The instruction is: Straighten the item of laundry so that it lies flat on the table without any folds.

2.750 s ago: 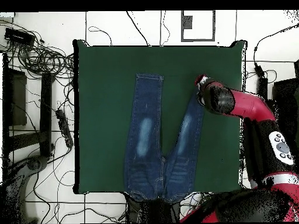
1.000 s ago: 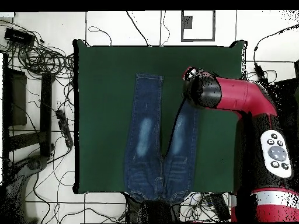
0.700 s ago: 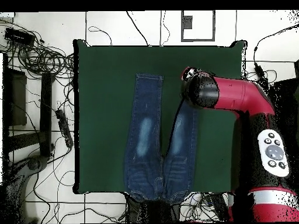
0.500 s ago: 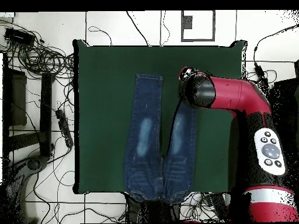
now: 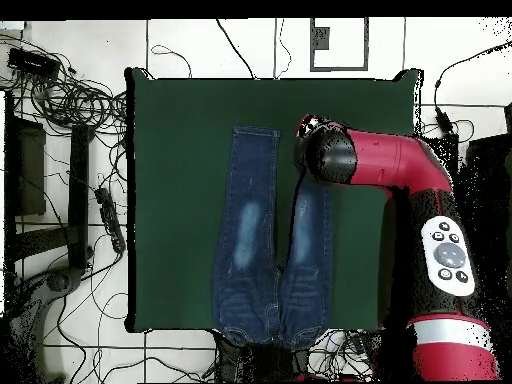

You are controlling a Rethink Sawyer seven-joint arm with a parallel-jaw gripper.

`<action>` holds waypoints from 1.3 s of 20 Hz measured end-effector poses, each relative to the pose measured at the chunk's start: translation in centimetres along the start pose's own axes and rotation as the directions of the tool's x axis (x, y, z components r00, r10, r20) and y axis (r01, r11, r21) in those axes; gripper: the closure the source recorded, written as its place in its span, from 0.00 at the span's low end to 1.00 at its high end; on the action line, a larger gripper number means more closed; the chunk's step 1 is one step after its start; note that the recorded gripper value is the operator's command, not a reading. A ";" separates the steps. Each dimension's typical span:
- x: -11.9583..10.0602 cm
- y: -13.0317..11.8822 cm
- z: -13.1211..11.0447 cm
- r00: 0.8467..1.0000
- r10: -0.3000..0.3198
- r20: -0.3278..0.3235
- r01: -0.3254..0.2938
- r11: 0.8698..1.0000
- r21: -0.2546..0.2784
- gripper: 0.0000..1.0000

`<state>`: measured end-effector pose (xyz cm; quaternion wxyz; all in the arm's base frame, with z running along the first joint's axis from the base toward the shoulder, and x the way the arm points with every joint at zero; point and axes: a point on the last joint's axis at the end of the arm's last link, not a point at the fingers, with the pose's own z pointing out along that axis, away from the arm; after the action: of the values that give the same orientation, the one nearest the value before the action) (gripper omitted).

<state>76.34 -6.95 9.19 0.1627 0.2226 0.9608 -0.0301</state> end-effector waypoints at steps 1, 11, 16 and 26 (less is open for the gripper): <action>0.1 0.2 0.0 1.000 0.000 -0.001 0.000 1.000 -0.001 1.00; 1.9 2.7 1.4 0.999 -0.031 -0.010 0.031 1.000 -0.002 1.00; 2.6 3.4 2.6 0.999 -0.041 -0.006 0.041 0.999 -0.005 1.00; 3.5 4.1 5.2 0.999 -0.041 -0.009 0.041 0.999 -0.018 1.00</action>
<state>76.72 -2.51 3.17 0.1594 0.2017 0.9661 -0.0239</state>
